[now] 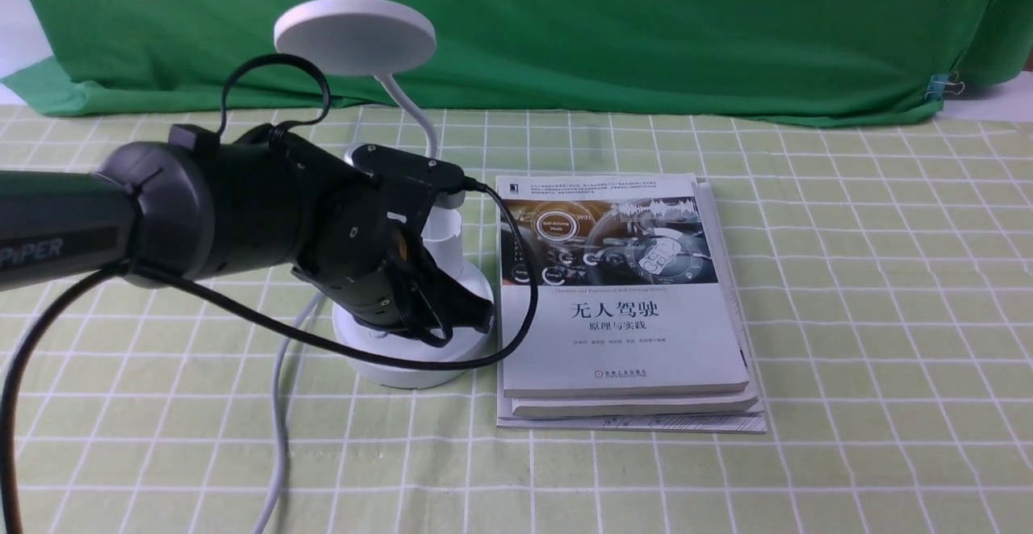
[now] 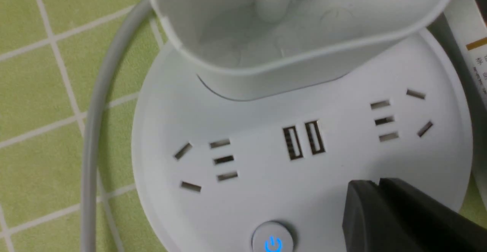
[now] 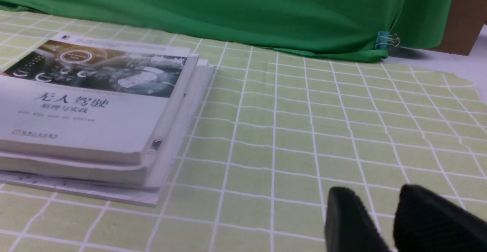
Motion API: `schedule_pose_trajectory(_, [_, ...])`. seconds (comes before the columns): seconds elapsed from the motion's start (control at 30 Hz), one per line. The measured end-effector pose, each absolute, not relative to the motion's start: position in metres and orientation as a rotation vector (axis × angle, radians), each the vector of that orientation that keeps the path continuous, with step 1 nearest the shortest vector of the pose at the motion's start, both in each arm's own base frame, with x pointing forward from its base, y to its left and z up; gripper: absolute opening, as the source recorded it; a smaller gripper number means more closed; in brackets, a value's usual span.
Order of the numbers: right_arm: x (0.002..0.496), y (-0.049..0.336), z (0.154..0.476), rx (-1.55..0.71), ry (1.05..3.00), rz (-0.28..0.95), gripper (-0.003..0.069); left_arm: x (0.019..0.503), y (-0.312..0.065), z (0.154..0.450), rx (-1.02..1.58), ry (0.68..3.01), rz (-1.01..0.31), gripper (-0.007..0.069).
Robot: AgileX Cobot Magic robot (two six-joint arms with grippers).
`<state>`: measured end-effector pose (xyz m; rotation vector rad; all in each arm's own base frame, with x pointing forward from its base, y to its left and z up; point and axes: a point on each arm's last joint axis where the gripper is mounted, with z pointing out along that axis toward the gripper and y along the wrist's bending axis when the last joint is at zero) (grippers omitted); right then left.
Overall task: Turn on the table lamp on the green coffee tablecloth with your hand.
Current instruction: 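Press the power button on the lamp base to turn the lamp on with the left gripper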
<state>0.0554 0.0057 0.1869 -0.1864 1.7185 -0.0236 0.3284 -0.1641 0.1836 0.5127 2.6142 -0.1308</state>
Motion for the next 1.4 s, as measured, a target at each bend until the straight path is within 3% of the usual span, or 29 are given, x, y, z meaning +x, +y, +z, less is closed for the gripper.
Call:
schedule_pose_trajectory(1.13, [0.055,0.006,0.187,-0.186,1.718,-0.024,0.0245,0.327,-0.164,0.167,0.535,2.596,-0.143,0.0018])
schedule_pose_trajectory(1.4, [0.055,0.006,0.187,-0.186,1.718,-0.024,0.0245,0.324,-0.163,0.175,0.517,2.567,-0.159,0.0018])
